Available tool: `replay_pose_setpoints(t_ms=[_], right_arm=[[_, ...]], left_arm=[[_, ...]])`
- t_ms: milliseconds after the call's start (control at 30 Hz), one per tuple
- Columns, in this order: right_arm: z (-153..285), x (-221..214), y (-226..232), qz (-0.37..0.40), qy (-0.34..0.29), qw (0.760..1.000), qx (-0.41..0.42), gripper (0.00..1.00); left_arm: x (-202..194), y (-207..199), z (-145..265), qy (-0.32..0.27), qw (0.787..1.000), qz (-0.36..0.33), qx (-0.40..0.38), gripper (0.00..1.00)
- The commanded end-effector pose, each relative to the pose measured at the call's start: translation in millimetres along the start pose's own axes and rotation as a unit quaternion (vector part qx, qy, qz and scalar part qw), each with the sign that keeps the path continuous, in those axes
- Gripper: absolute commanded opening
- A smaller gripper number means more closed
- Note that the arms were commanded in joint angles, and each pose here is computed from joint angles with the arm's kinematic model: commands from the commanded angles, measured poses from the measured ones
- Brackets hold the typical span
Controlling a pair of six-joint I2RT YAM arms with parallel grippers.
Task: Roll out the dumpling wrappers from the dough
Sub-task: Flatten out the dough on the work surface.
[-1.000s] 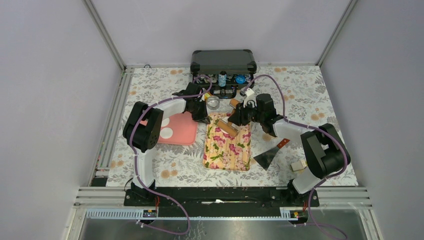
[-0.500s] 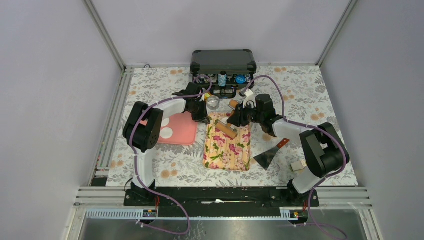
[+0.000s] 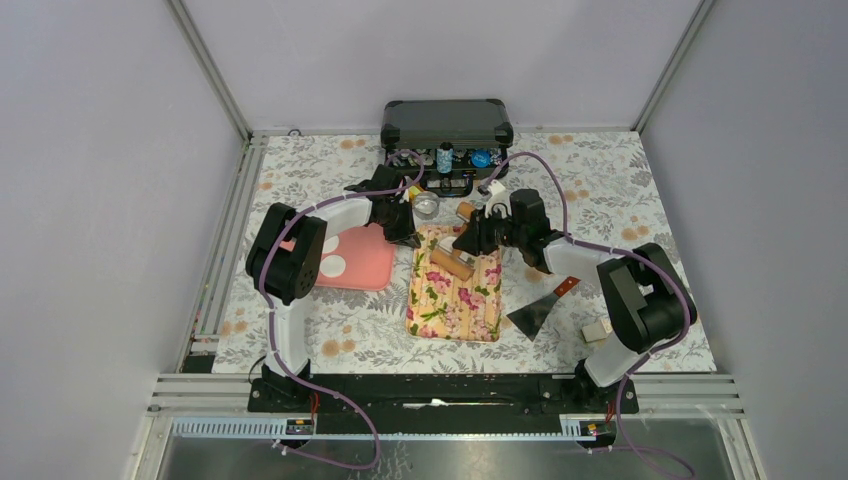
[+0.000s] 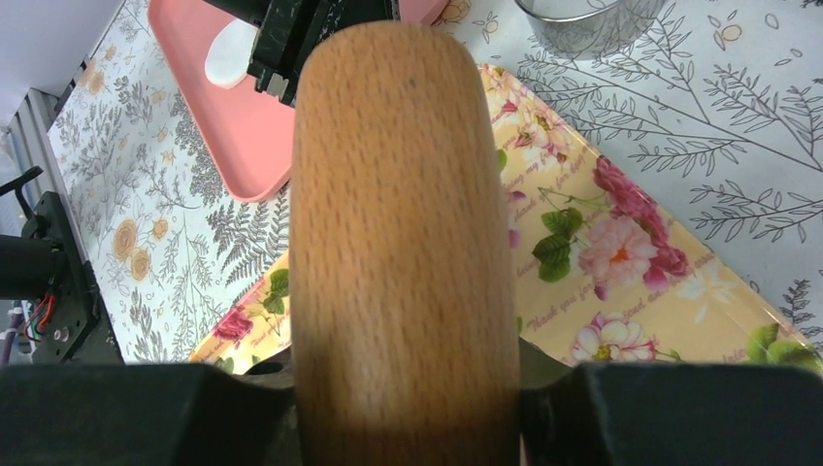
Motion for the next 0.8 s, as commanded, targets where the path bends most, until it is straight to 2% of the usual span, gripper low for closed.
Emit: replay_pose_setpoints(t_ms=[0, 167, 367, 567, 667, 767], right_arm=[[7.1, -64.4, -11.9, -0.064, 0.136, 0.988, -0.047, 0.0], [8.1, -57.0, -8.6, -0.067, 0.129, 0.989, -0.025, 0.0], [20.3, -25.6, 19.4, -0.044, 0.101, 0.99, 0.092, 0.0], [46.0, 28.1, 54.0, 0.019, 0.024, 0.985, 0.167, 0.0], [54.5, 60.9, 58.8, 0.041, -0.044, 0.991, 0.116, 0.0], [55.2, 89.0, 47.8, 0.048, -0.118, 0.992, 0.009, 0.0]], left_arm=[[1.6, -1.7, 11.5, -0.01, 1.0, 0.002, 0.0, 0.0], [1.8, -1.8, 11.4, -0.009, 1.0, 0.002, -0.001, 0.0], [1.4, -1.4, 11.5, -0.009, 1.0, 0.002, 0.001, 0.0], [1.3, -1.1, 12.5, -0.012, 1.0, 0.003, 0.002, 0.0], [1.2, -1.0, 12.0, -0.012, 1.0, 0.004, 0.003, 0.0], [1.1, -0.6, 10.9, -0.012, 1.0, 0.005, 0.003, 0.0]])
Point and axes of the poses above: each gripper's point midway between its finger pads, its own z axis back along the fingers, its own y axis along the line the jaws close on, x = y × z, the point moved 9 cm from there along z, back along the fingers
